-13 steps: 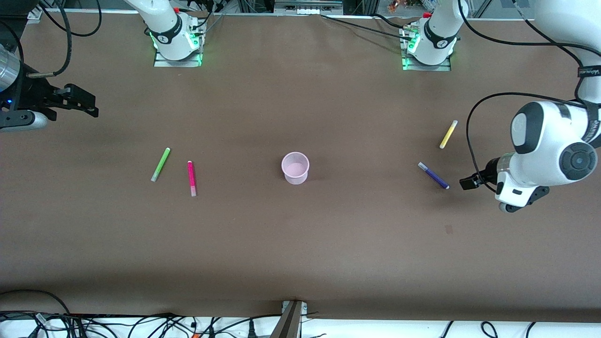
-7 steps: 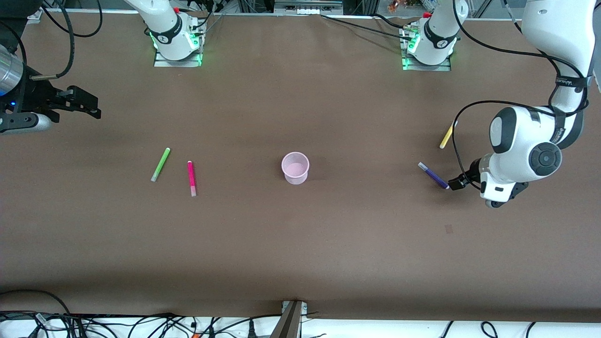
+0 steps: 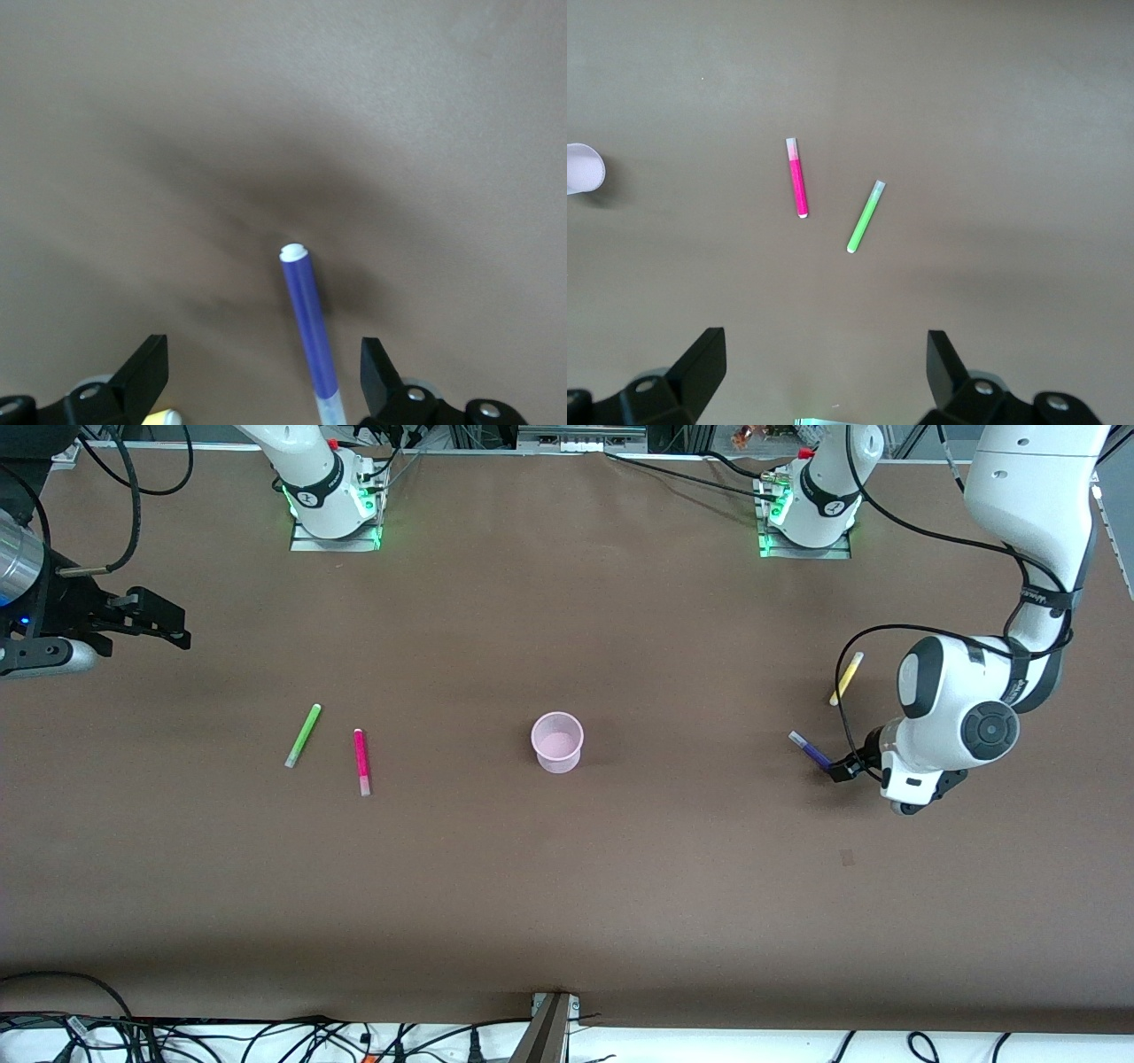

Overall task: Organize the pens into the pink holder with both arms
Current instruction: 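Lower the left gripper and close it on the blue pen, then lift the blue pen and carry it above the pink holder, then open the left gripper to drop the blue pen into the holder, then withdraw the left gripper while the right gripper reaches the magenta pen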

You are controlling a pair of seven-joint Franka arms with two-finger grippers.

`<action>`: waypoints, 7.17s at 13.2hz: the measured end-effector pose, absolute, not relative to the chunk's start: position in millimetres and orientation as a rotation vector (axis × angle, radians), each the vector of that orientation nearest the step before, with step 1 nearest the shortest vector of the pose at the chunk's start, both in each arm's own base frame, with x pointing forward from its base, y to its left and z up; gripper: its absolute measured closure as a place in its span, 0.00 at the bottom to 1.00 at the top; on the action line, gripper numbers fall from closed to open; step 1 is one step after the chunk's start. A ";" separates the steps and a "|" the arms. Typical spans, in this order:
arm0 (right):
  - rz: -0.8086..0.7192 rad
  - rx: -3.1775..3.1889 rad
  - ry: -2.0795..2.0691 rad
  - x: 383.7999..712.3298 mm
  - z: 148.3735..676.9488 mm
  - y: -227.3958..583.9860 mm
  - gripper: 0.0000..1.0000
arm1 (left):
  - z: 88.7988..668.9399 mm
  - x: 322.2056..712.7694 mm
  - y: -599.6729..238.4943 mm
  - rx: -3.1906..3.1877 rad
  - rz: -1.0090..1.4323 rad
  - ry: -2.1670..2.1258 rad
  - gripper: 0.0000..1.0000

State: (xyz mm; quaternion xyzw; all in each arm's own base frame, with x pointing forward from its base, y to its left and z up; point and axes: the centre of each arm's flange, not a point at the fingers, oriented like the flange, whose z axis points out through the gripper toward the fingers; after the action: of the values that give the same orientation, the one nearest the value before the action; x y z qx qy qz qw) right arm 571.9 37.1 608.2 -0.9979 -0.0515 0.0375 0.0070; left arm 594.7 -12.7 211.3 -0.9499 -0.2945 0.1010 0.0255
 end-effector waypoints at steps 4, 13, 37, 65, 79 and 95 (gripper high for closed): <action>0.117 -3.121 -0.161 571.9 608.2 37.1 0.00 | 191.4 590.8 -21.1 -2.933 0.325 -0.906 0.28; 0.117 -3.121 -0.161 571.9 608.2 37.2 0.00 | 171.0 588.0 -24.9 -2.932 0.338 -0.897 0.41; 0.115 -3.121 -0.162 572.1 608.2 37.5 0.00 | 416.6 596.9 -302.9 -2.713 0.012 -1.597 0.82; 0.116 -3.122 -0.150 572.7 607.1 33.2 0.00 | 272.3 482.1 -554.5 -2.568 -0.945 -1.473 0.82; 0.043 -3.124 -0.156 588.3 596.9 36.0 0.00 | 305.5 503.0 -547.2 -2.599 -0.962 -1.437 0.02; 0.261 -3.116 -0.357 616.3 428.5 65.4 0.00 | 571.4 611.6 -189.2 -3.100 0.084 -0.631 0.00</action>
State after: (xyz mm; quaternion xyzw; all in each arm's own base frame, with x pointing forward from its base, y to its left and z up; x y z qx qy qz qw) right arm 616.3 65.4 428.5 -0.9901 -0.1134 0.0829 -0.0028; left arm 611.6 -189.2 571.4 -0.9795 -0.1995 0.0265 -0.0117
